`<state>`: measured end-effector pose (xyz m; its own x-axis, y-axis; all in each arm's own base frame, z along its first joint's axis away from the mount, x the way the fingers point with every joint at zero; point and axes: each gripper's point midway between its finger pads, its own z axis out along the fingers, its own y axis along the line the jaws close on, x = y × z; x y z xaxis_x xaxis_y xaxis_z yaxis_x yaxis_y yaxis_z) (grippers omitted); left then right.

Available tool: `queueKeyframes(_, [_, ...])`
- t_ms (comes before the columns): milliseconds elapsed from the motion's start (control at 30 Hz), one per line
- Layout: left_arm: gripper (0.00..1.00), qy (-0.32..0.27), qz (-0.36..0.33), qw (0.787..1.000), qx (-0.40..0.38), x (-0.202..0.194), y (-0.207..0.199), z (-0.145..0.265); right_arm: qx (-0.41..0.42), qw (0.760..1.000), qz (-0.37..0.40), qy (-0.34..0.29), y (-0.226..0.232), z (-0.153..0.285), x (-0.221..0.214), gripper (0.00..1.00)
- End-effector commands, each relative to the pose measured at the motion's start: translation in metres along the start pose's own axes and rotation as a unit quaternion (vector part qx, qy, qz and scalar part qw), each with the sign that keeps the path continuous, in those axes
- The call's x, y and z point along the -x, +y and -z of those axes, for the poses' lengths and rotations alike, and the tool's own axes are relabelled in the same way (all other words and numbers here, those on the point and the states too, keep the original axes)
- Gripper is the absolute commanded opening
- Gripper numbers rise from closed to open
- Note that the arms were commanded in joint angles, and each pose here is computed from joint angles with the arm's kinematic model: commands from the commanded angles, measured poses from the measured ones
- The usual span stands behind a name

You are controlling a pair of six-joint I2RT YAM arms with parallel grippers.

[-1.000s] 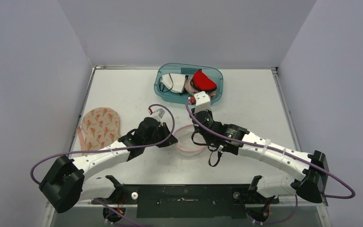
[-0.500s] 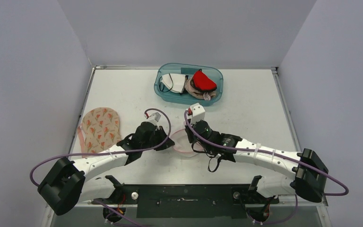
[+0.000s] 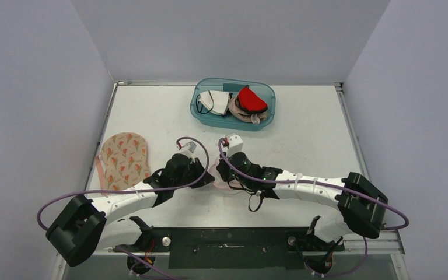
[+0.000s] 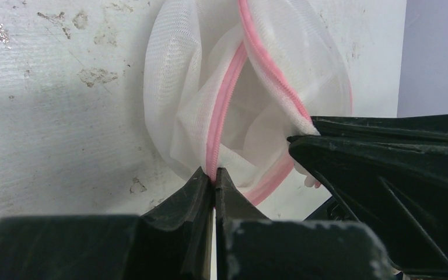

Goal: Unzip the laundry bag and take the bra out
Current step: Close the laundry bag at the center of the board.

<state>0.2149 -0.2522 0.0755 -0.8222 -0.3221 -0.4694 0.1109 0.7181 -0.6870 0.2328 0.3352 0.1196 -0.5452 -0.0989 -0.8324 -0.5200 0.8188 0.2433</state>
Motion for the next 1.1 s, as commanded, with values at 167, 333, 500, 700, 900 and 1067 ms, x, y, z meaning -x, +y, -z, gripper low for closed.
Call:
queueKeyframes(167, [0.00,-0.035,-0.002,0.999,-0.011,0.013,-0.004,0.003,0.060,0.996,-0.063,-0.008,0.032,-0.008,-0.002,0.10])
queueKeyframes(333, [0.00,-0.041,-0.001,0.999,-0.010,0.013,-0.001,0.006,0.056,0.996,-0.071,0.000,0.030,-0.008,-0.009,0.17])
queueKeyframes(500, [0.02,-0.044,0.001,0.999,-0.004,0.012,0.004,0.008,0.060,0.995,-0.080,0.009,0.031,-0.008,-0.016,0.23])
queueKeyframes(700, [0.10,-0.044,0.004,0.999,-0.001,0.010,0.006,0.010,0.076,0.993,-0.090,0.003,0.039,-0.005,-0.009,0.32])
queueKeyframes(900, [0.26,-0.050,0.005,0.999,0.004,0.013,0.007,0.016,0.077,0.993,-0.086,-0.022,0.039,0.011,0.015,0.38])
queueKeyframes(1067, [0.35,-0.054,0.001,0.999,0.009,0.017,0.004,0.024,0.058,0.995,-0.068,-0.044,0.028,0.029,0.035,0.47])
